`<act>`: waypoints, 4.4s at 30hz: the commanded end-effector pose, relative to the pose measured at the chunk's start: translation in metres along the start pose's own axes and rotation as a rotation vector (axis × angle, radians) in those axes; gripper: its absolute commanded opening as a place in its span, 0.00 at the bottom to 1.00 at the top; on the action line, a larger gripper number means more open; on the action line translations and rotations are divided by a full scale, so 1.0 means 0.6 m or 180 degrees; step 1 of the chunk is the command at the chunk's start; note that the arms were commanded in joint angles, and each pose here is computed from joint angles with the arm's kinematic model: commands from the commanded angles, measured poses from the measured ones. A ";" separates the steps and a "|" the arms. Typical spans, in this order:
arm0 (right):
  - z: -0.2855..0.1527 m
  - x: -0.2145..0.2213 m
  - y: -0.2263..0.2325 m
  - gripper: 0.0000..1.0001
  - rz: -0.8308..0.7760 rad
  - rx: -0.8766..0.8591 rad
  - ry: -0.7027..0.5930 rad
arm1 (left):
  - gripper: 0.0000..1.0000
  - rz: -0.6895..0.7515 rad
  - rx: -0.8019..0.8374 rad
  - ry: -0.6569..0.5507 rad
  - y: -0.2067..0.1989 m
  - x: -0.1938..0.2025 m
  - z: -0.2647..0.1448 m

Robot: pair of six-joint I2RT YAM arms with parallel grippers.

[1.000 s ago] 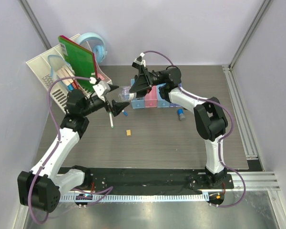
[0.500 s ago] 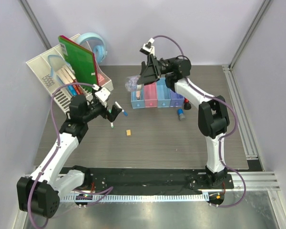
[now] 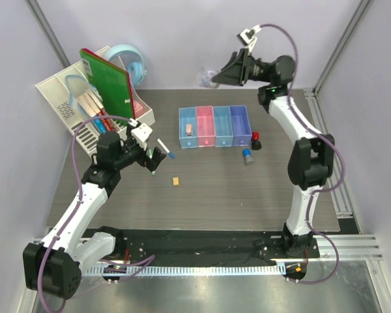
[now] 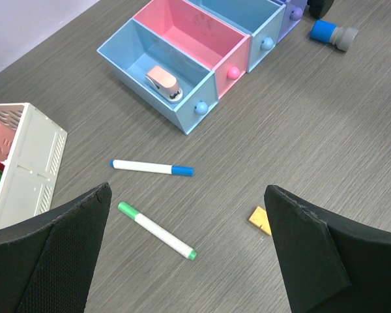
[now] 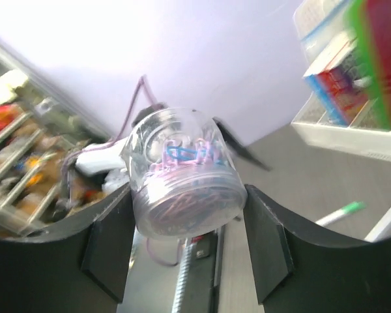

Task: Sort the stationery into containers
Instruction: Place the stationery in the storage box.

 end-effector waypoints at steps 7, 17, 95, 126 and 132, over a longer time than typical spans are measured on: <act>-0.065 -0.111 -0.008 0.27 -0.1436 0.2518 0.0270 | 1.00 0.0261 -0.0388 0.0131 0.019 -0.008 -0.022; -0.102 -0.007 -0.151 0.31 -0.2190 0.3637 0.2014 | 1.00 0.0589 -0.0919 0.0715 0.045 0.052 -0.056; 0.141 0.244 -0.303 0.90 -0.3853 0.3412 0.3765 | 1.00 0.0089 -0.0743 0.1168 0.012 0.069 -0.090; 0.123 0.129 -0.158 0.92 -0.3298 0.3628 0.2945 | 1.00 -0.0137 -0.0945 0.1265 0.050 0.087 -0.027; 0.086 0.145 -0.066 0.92 -0.2797 0.3467 0.2684 | 1.00 -0.0621 -0.0990 0.1735 0.076 0.110 0.038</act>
Point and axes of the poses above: each gripper's point midway between its finger pads, its own z axis out along the fingers, its own y axis along the line the jaws close on, x = y × z, the point moved 8 cm from there along -z, back along the fingers, and after that the axes turned 14 degrees about -z, right-handed, at the moved point
